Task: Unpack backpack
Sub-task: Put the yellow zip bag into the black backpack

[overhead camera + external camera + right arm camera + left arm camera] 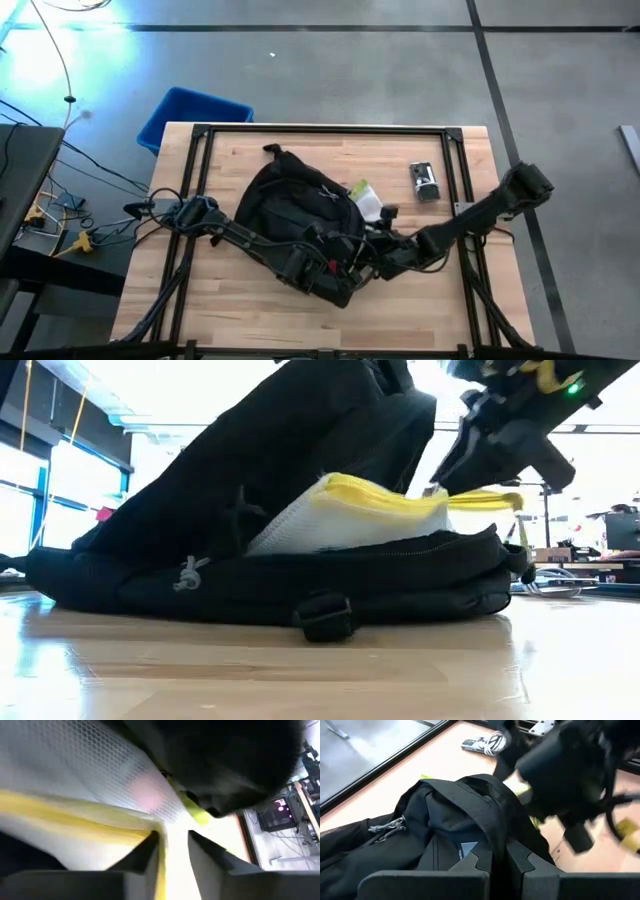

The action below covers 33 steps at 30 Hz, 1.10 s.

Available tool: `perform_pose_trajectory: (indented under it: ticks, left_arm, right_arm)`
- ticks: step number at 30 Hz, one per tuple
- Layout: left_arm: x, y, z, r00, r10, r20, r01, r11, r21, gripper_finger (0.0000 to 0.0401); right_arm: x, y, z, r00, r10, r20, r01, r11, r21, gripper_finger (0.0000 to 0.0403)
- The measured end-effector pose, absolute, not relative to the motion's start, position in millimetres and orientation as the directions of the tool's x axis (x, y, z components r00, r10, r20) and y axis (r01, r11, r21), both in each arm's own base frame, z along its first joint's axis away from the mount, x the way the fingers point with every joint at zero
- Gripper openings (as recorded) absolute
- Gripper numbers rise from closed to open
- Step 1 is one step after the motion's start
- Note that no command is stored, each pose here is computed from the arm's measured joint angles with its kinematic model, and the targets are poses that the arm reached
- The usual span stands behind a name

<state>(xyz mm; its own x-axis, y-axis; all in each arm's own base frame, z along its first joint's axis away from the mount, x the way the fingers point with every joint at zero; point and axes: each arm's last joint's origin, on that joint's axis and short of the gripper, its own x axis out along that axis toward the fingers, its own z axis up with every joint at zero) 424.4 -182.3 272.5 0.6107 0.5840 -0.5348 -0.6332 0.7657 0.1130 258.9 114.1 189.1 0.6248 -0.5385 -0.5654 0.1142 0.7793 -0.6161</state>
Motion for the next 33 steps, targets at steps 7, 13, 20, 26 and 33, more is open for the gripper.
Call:
perform_pose_trajectory:
  ticks: [7, 13, 20, 26, 33]
  left_arm:
    - [422.8, -184.9, 273.0, 0.614, 0.583, -0.533, -0.630, 0.768, 0.115, 0.0000]
    - [422.8, -184.5, 273.0, 0.612, 0.585, -0.532, -0.630, 0.767, 0.118, 0.0000]
    - [423.6, -183.0, 273.3, 0.611, 0.592, -0.526, -0.629, 0.766, 0.132, 0.0000]
    - [422.6, -182.2, 276.6, 0.614, 0.591, -0.523, -0.627, 0.768, 0.131, 0.0000]
    - [413.1, -188.3, 295.1, 0.651, 0.578, -0.492, -0.620, 0.779, 0.095, 0.0000]
  right_arm:
    - [223.7, 123.9, 221.5, 0.676, -0.457, -0.578, 0.170, 0.860, -0.480, 0.0193]
    - [204.1, 146.2, 234.7, 0.752, -0.317, -0.577, 0.125, 0.929, -0.348, 0.0198]
    - [217.6, 191.3, 227.4, 0.754, 0.188, -0.630, -0.250, 0.968, -0.011, 0.0189]
    - [262.2, 222.3, 189.0, 0.751, 0.439, -0.493, -0.479, 0.876, 0.051, 0.0177]
    - [313.2, 190.1, 137.6, 0.812, 0.323, -0.487, -0.341, 0.939, 0.054, 0.0158]
